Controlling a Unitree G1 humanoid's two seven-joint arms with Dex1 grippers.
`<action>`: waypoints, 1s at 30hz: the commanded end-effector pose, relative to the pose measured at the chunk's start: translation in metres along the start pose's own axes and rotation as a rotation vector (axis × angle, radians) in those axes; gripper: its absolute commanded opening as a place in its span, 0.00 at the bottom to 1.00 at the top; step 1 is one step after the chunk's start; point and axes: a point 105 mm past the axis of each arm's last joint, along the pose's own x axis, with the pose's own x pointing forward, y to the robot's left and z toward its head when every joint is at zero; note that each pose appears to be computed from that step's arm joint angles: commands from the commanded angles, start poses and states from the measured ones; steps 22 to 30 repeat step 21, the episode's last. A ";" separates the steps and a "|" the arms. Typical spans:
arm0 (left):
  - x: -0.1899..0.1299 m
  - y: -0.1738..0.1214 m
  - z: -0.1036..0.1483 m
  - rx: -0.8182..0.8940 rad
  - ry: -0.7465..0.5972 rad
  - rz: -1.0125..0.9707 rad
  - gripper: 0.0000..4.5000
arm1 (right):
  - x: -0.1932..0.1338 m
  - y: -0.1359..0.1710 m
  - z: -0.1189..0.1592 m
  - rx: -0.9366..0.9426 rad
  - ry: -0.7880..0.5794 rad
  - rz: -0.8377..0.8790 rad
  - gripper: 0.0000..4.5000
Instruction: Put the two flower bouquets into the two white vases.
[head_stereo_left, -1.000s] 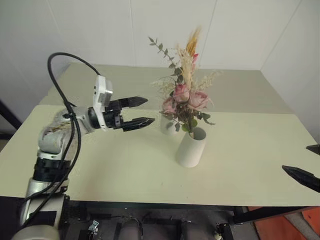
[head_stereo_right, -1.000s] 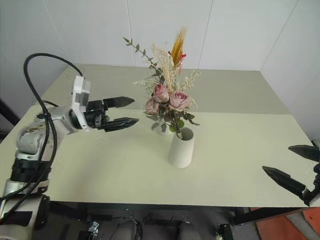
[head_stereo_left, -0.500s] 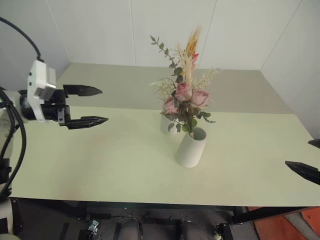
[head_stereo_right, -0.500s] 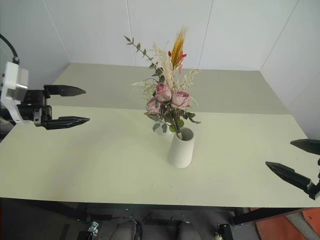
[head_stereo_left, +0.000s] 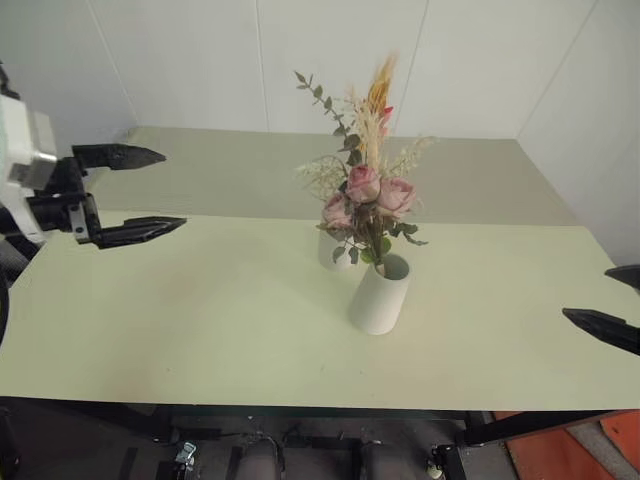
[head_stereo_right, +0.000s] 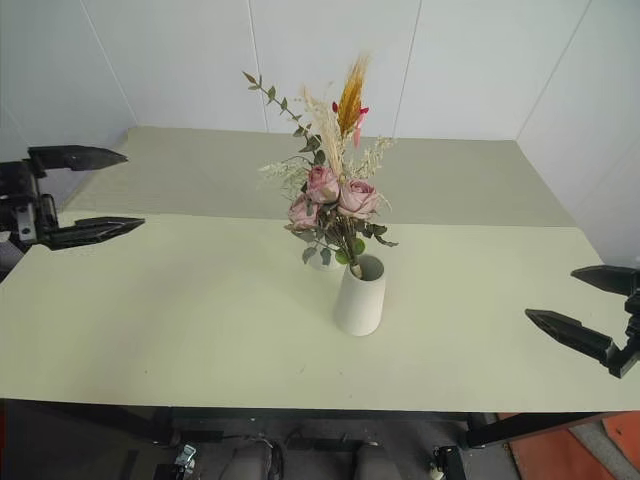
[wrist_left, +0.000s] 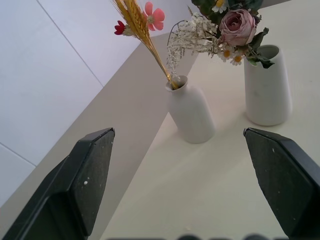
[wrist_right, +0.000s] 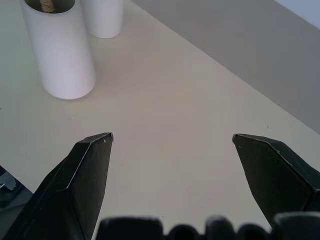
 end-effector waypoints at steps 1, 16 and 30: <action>-0.006 -0.001 0.012 0.032 0.003 0.008 1.00 | -0.003 -0.002 0.008 -0.047 -0.020 0.000 1.00; -0.032 0.011 -0.005 -0.042 0.074 0.089 1.00 | 0.009 0.004 0.011 -0.041 -0.037 0.067 1.00; -0.034 0.002 -0.007 -0.062 0.087 0.070 1.00 | 0.011 0.002 0.007 -0.037 -0.033 0.072 1.00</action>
